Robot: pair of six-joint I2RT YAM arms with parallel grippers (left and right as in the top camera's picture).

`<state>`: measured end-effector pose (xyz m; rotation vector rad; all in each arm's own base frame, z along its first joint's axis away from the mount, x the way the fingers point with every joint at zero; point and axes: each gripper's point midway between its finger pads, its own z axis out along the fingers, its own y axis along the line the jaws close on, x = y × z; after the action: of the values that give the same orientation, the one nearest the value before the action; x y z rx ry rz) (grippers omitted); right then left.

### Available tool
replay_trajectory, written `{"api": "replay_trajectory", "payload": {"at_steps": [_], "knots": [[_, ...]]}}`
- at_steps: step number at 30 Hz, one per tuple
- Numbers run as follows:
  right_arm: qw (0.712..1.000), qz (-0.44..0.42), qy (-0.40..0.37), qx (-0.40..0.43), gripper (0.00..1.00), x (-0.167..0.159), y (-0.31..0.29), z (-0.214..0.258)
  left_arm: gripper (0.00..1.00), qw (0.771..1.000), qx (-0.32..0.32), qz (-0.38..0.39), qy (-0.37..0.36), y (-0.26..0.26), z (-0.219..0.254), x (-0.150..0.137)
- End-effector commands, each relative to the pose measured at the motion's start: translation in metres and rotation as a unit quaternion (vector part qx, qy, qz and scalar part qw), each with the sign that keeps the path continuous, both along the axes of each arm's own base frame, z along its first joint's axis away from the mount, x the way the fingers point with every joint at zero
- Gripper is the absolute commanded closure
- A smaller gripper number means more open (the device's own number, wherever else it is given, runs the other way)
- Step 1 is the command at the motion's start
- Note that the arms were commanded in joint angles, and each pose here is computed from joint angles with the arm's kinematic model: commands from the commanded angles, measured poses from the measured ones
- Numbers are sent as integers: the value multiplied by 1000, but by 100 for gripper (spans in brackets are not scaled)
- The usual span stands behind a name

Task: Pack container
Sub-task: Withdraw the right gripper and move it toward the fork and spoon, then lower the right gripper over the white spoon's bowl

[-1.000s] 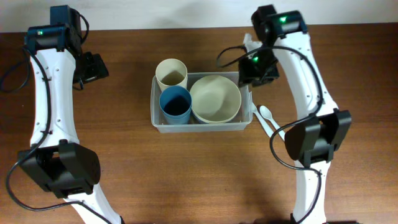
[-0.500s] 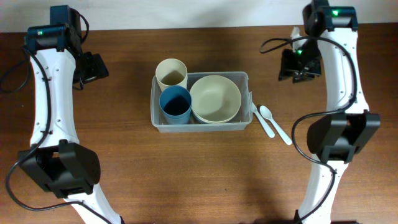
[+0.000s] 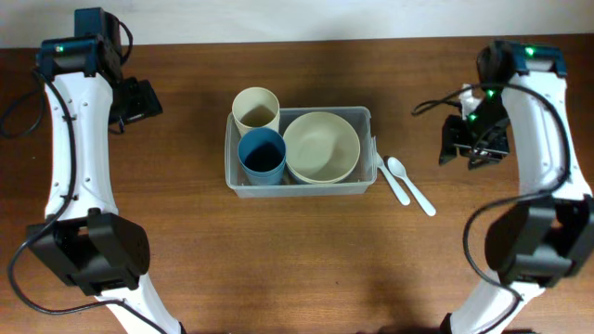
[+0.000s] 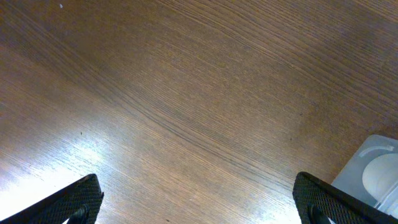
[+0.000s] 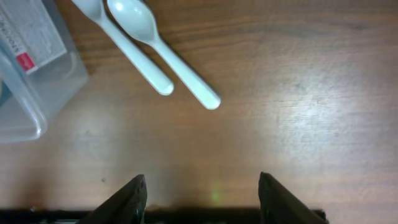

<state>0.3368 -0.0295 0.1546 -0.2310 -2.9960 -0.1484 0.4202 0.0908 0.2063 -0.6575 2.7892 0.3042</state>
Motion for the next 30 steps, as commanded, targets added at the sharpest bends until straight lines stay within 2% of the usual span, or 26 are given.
{"api": "replay_trajectory", "payload": {"at_steps": [1, 7, 10, 16, 20, 30], "knots": [[999, 8, 29, -21, 46, -11, -8, -32, 0, 1000, -4, 8, 2, 1, -4, 1], [999, 1, 45, -15, 44, -24, -4, -91, 0, 1000, -4, 8, 2, 1, -4, 1], [999, -6, 32, -2, 44, -21, 0, -105, 0, 1000, -4, 8, 2, 1, -4, 1], [999, 35, -31, -2, 37, 8, 9, -115, 0, 1000, -4, 8, 2, 1, -4, 1], [994, 86, -70, -22, 37, 27, 21, -117, 0, 1000, -4, 8, 2, 1, -4, 1], [985, 122, -87, -90, 38, 38, 22, -121, 0, 1000, -4, 8, 2, 1, -4, 1]]}}
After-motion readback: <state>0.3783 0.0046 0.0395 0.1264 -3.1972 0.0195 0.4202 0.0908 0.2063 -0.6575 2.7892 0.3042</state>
